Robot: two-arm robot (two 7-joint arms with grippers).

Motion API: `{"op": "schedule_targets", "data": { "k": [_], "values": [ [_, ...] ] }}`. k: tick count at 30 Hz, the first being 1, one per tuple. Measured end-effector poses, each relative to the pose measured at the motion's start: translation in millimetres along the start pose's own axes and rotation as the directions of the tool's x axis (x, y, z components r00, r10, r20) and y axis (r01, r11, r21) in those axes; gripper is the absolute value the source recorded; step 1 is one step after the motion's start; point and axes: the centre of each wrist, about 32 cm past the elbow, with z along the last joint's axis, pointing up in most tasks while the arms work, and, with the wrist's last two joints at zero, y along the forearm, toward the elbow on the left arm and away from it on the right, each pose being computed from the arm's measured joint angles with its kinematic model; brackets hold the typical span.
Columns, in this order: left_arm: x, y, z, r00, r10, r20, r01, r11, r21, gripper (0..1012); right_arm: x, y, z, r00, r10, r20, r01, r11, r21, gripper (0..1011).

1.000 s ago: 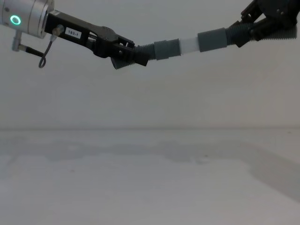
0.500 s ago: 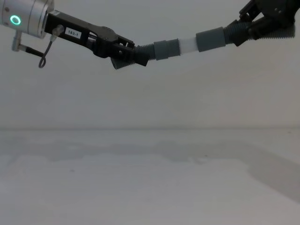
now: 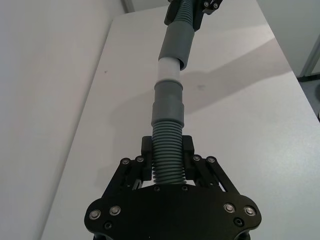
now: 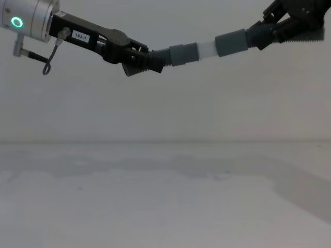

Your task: Use both hands to pick up one end of the pipe from the table, align the ends, and insert them.

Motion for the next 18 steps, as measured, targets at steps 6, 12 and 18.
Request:
{"op": "schedule_targets", "data": {
  "k": [6,12,18],
  "values": [
    [0.0,-0.1,0.0,1.0000,0.000,0.000,0.000,1.0000,0.000,313,0.1,-0.2,-0.3,1.000,-0.001,-0.001,0.001,1.000,0.001,244],
    [0.0,-0.1,0.0,1.0000,0.000,0.000,0.000,1.0000,0.000,313,0.1,-0.2,-0.3,1.000,-0.001,-0.001,0.001,1.000,0.002,244],
    [0.0,-0.1,0.0,1.0000,0.000,0.000,0.000,1.0000,0.000,313,0.1,-0.1,-0.2,1.000,-0.001,-0.001,0.001,1.000,0.003,244]
  ]
}}
